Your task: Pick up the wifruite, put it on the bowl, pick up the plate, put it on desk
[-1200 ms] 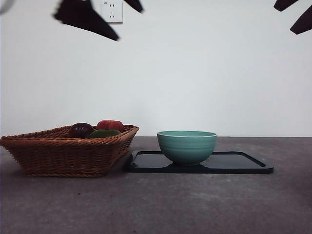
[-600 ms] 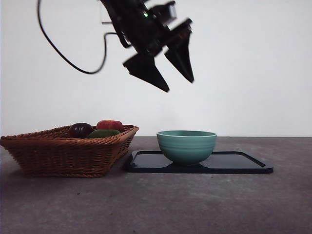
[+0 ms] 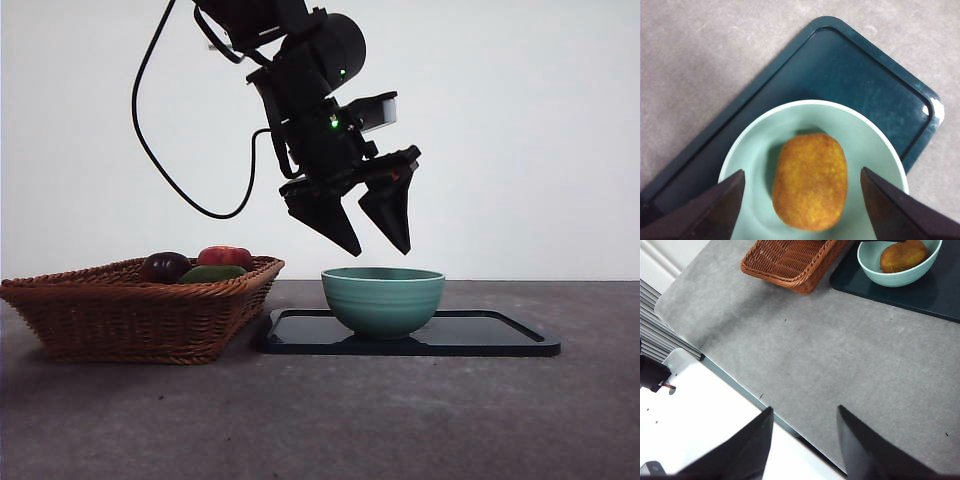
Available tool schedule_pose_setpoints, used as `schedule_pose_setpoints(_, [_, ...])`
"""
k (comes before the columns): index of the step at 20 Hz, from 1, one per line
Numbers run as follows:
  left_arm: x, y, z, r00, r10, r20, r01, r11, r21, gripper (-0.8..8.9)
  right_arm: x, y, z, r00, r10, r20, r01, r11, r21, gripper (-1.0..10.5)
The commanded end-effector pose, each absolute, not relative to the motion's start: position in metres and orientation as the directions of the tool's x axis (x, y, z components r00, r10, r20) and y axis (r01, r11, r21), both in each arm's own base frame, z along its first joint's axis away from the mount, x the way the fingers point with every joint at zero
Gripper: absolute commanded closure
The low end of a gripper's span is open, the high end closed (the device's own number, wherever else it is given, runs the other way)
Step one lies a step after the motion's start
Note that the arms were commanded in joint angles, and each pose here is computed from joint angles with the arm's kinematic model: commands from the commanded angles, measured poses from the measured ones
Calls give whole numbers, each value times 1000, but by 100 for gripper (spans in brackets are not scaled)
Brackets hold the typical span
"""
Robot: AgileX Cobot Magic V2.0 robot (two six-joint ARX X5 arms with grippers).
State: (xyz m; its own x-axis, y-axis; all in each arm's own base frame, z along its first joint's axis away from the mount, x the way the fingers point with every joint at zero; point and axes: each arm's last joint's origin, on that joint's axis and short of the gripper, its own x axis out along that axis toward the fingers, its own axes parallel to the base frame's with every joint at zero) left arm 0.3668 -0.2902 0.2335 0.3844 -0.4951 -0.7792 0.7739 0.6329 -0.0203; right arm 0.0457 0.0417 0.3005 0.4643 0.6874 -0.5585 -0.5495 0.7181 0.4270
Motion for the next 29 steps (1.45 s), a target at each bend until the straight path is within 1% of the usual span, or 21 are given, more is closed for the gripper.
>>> schedule_pose_setpoints(1, [370, -302, 224, 379, -501, -778, 791, 612, -9, 440, 44, 41, 306, 471, 698, -540, -556, 710, 433, 743])
schedule_pose_setpoints(4, [371, -304, 216, 367, -493, -789, 797, 605, -7, 440, 44, 41, 306, 471, 698, -540, -556, 710, 433, 743])
schedule_pose_setpoints(11, [373, -305, 212, 370, -495, -786, 801, 599, 0, 439, 44, 41, 306, 473, 699, -537, -557, 709, 432, 743])
schedule_pose_setpoints(17, [372, -311, 199, 350, -486, -801, 820, 573, 11, 439, 45, 41, 306, 479, 694, -538, -554, 714, 428, 743])
schedule_pose_setpoints(23, [373, -312, 188, 333, -472, -816, 820, 572, 4, 439, 45, 41, 306, 478, 694, -538, -555, 713, 428, 743])
schedule_pose_setpoints(27, [373, -313, 188, 334, -472, -816, 820, 572, 5, 443, 45, 41, 306, 478, 695, -537, -556, 713, 427, 743])
schedule_pose_setpoints(28, [373, -313, 188, 334, -472, -816, 821, 571, 5, 483, 45, 41, 306, 478, 695, -538, -557, 713, 426, 743])
schedule_pose_setpoints(29, [373, -313, 188, 335, -473, -815, 821, 571, 6, 559, 45, 41, 306, 478, 695, -538, -557, 713, 426, 743])
